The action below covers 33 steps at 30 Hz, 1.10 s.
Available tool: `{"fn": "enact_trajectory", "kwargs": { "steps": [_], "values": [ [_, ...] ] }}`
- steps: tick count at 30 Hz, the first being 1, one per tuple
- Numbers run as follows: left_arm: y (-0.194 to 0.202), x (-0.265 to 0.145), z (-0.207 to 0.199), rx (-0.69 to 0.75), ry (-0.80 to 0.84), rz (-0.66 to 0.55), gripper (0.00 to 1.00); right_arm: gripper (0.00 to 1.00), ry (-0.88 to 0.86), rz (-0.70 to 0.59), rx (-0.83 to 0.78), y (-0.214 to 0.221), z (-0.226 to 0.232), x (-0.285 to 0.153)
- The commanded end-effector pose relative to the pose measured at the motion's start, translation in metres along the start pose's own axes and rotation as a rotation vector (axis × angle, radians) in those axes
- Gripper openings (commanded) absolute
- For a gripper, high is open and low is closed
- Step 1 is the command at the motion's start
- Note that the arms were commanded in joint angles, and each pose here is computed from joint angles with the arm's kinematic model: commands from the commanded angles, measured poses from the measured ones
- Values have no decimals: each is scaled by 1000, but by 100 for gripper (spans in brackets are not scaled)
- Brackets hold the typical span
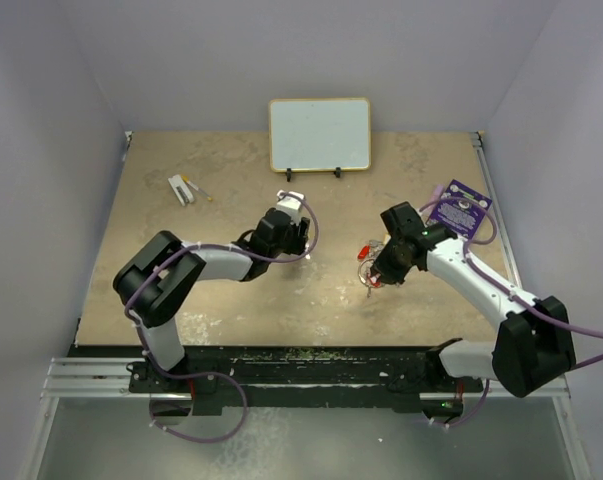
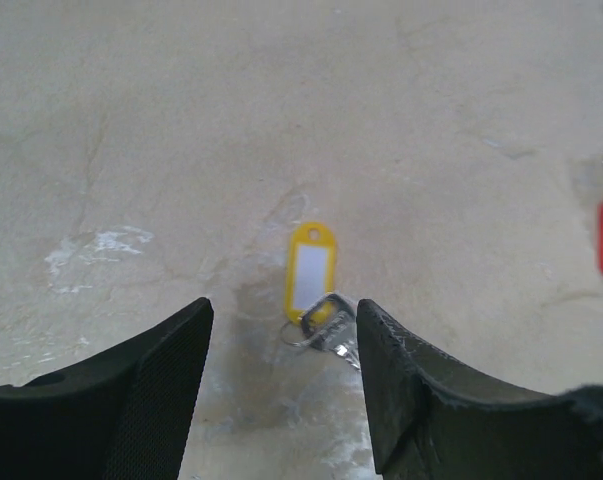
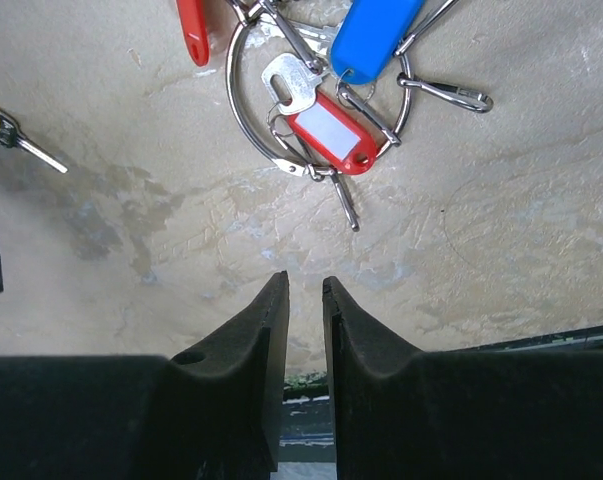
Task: Put the keys on the keyring
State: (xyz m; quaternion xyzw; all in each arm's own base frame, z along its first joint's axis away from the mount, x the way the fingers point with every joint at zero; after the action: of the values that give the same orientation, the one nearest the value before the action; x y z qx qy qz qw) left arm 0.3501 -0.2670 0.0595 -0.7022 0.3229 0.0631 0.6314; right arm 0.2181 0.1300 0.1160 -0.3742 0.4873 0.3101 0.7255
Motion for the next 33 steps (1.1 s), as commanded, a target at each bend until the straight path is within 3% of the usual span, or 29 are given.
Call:
{"fn": "enact_trajectory", "kwargs": {
  "steps": [1, 3, 5, 8, 18, 26, 33],
  "values": [
    [-27, -16, -34, -22, 226, -123, 63, 24, 10, -12, 12, 0, -6, 3],
    [-25, -20, -40, -10, 284, -159, 74, 24, 4, -20, 12, 1, -8, 1],
    [-24, -22, -43, 10, 319, -208, 90, 24, -1, -26, 10, 1, -9, 0],
    [-21, -17, -35, 41, 268, -244, 93, 24, -9, -29, 5, 1, -9, -1],
    [-12, 3, 0, 66, 9, -253, 93, 22, -7, -27, -28, -2, -4, 3],
    [6, 2, 10, 94, -11, -210, 91, 21, 2, -12, -44, -4, -1, 7],
    [15, 4, 6, 96, 24, -181, 66, 20, 14, -10, -56, -5, 0, 9]
  ]
}}
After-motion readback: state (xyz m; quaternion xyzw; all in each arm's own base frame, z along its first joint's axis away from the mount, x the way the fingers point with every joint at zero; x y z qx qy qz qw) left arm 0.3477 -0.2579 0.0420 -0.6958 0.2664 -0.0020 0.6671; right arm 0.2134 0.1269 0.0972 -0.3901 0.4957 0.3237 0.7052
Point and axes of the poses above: each gripper's point midway between its finger pads, its own x axis out along the fingers, its own z axis along the line the jaws close on, y = z × x, the point moved 3 cm from there along -x, back along the fingers, and after that the axes turned 6 degrees about -x, right-handed, at the moved point
